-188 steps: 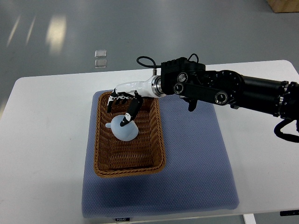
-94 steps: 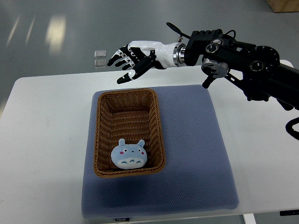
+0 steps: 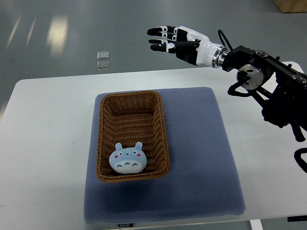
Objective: Place blue toy in brown basket
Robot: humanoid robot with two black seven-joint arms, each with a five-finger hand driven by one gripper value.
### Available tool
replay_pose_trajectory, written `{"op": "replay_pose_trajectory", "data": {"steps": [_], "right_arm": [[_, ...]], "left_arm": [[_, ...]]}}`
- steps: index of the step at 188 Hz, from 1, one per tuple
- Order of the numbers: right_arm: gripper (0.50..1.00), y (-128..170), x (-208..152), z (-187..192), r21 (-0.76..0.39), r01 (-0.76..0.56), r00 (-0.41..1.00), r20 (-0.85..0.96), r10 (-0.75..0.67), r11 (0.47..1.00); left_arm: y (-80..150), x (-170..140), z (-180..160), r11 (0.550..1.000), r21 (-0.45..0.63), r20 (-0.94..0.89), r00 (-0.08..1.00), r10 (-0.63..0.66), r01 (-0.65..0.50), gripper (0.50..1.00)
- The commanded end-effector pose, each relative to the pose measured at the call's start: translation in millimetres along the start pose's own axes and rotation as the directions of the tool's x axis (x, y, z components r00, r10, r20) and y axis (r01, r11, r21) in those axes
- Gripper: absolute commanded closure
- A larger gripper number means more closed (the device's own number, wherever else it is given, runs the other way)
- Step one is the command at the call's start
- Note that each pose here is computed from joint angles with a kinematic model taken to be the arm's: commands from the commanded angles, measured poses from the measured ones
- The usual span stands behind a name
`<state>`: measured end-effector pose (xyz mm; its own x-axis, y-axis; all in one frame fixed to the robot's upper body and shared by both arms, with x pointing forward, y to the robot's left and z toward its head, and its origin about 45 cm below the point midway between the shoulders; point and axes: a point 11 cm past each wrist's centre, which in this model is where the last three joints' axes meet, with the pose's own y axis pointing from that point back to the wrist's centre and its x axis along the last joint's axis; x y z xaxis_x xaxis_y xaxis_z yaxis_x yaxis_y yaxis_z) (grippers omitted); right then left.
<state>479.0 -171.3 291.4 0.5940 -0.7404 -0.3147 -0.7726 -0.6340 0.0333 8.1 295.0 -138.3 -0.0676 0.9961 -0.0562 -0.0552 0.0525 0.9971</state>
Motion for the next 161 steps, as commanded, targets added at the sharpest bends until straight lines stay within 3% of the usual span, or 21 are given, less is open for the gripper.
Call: {"op": "replay_pose_trajectory", "data": {"steps": [1, 38, 87, 161], "right_arm": [[0.607, 18.2, 22.1, 10.6, 0.079, -0.073, 0.985, 0.162, 0.059, 0.994], [0.605, 48.0, 53.8, 50.0, 0.155, -0.228, 0.904, 0.401, 0.149, 0.961], [0.597, 62.1, 73.8, 90.4, 0.141, -0.363, 0.770, 0.602, 0.211, 0.921], [0.595, 70.5, 75.1, 110.8, 0.119, -0.388, 0.726, 0.651, 0.223, 0.914]], "left_arm": [[0.0, 0.0, 0.0, 1.000, 0.000, 0.000, 1.000, 0.000, 0.000, 0.500], [-0.1, -2.1, 0.2, 1.000, 0.000, 0.000, 1.000, -0.006, 0.006, 0.500], [-0.1, -2.2, -0.7, 1.000, 0.001, 0.000, 1.000, -0.008, 0.008, 0.500], [-0.1, -3.1, -0.8, 1.000, 0.002, 0.000, 1.000, -0.009, 0.009, 0.500]]}}
